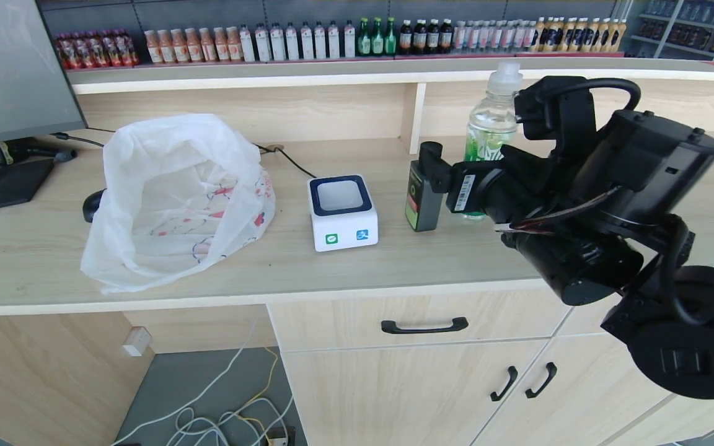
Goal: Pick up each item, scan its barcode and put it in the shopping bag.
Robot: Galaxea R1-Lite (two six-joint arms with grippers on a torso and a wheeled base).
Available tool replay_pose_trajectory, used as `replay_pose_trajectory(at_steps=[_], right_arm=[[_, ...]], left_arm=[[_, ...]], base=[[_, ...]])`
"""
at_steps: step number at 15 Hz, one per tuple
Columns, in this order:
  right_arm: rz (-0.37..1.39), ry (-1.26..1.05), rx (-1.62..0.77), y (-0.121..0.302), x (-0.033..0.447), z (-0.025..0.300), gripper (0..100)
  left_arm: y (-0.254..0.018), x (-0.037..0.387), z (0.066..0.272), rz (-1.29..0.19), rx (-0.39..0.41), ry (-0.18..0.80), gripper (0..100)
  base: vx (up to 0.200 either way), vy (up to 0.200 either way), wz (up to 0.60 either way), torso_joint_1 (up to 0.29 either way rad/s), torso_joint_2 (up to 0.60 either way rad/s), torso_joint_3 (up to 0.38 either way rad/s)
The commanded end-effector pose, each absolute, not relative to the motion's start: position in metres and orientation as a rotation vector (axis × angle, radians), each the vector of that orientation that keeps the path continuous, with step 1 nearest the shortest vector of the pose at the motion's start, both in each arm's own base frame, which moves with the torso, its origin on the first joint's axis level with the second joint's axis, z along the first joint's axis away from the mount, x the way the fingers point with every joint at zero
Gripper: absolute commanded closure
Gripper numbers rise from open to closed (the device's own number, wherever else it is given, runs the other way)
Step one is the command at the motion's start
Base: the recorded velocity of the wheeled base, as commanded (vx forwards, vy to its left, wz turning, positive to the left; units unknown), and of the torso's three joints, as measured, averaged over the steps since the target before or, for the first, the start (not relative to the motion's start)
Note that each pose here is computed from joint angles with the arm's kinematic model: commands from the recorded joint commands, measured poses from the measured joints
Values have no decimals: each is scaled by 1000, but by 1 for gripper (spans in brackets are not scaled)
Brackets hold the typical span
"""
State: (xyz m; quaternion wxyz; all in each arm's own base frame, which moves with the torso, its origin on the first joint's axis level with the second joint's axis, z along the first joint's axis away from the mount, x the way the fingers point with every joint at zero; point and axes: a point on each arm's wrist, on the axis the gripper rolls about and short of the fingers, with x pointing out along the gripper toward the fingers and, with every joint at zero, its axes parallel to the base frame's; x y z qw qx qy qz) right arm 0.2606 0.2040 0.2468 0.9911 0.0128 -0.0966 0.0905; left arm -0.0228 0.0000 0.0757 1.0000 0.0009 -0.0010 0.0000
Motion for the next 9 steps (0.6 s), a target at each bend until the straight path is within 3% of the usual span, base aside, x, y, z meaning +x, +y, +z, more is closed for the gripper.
replay_pose_trajectory(at_steps=[1, 9], right_arm=[[210, -176, 8, 207, 266, 238, 0], [199, -156, -13, 212, 293, 218, 0]], left_arm=[[0, -23, 76, 0, 2, -3, 0], [0, -23, 76, 0, 2, -3, 0]], base=[[0, 0, 0, 0, 0, 0], [0, 0, 0, 0, 0, 0]])
